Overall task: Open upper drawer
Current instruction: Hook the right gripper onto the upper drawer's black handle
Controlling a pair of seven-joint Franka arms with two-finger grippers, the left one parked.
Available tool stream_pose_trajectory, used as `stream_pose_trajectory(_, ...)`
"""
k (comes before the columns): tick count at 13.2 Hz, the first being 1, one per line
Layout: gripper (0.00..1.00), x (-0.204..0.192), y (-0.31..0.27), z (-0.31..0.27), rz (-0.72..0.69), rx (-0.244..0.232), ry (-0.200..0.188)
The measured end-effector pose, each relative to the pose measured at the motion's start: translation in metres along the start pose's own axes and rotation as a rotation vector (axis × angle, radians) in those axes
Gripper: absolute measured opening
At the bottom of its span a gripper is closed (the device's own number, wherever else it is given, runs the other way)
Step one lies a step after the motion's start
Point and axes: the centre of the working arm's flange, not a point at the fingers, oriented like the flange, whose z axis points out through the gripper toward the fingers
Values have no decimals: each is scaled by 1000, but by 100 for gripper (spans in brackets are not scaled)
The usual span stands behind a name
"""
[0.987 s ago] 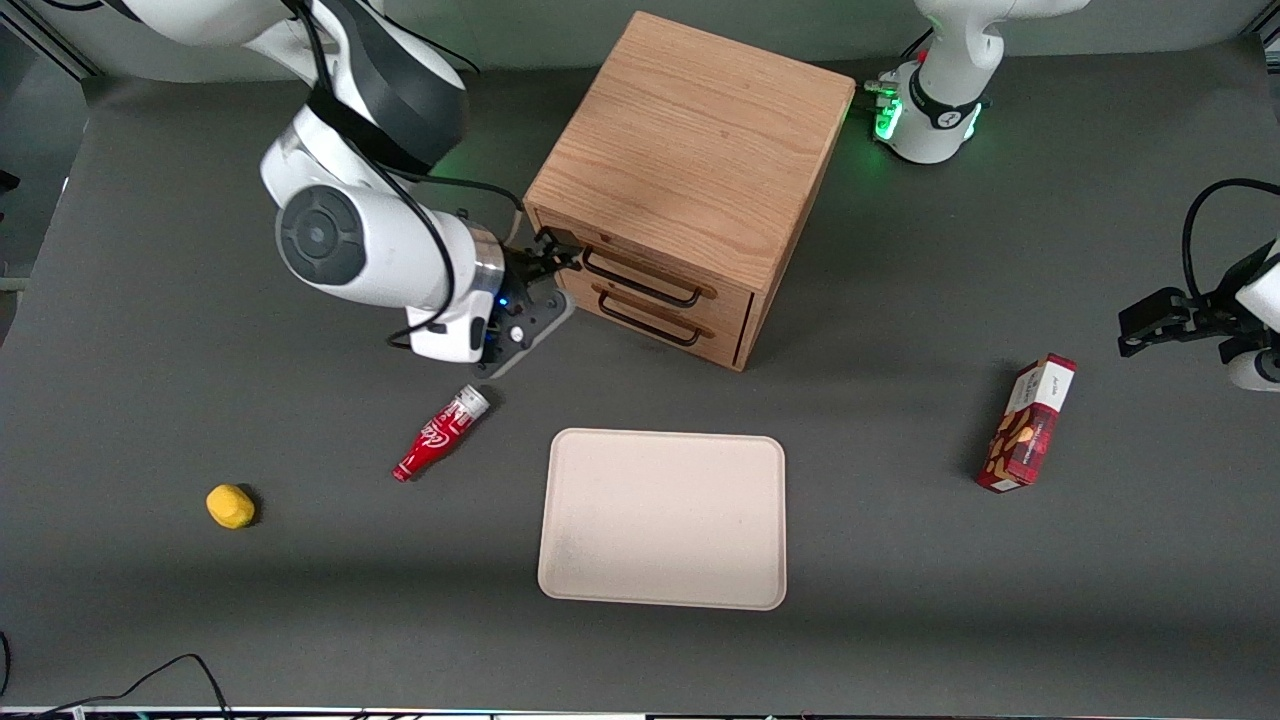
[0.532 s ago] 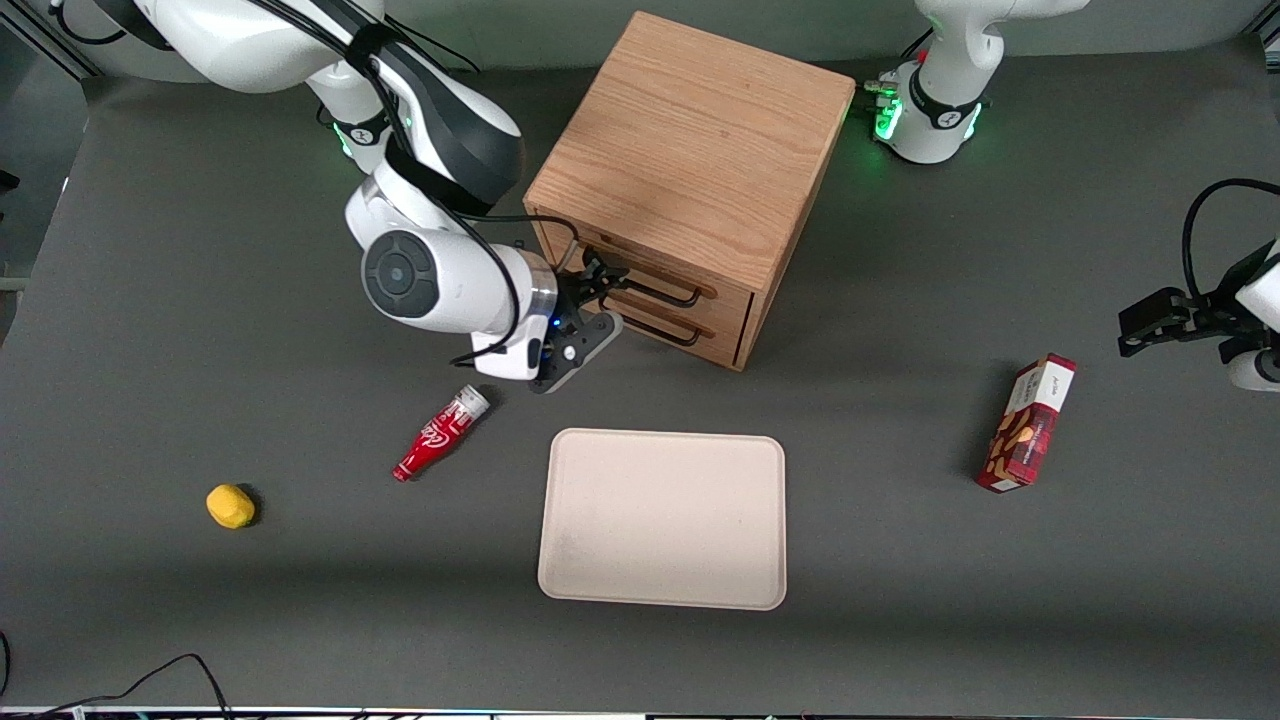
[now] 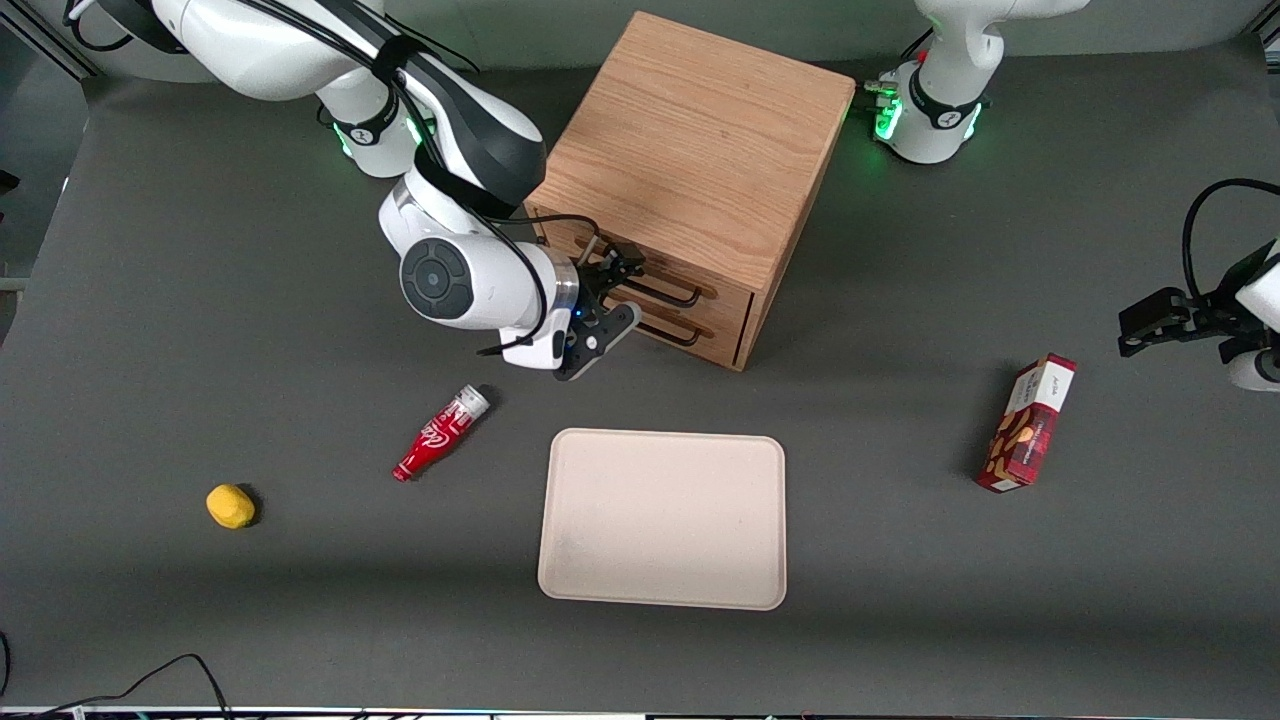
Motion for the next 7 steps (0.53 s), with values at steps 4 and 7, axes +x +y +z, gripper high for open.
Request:
stream_pose_trajectory(4, 100, 1, 3, 7, 5, -1, 21)
stream_pose_trajectory(7, 100, 3, 3, 4, -12, -31, 38)
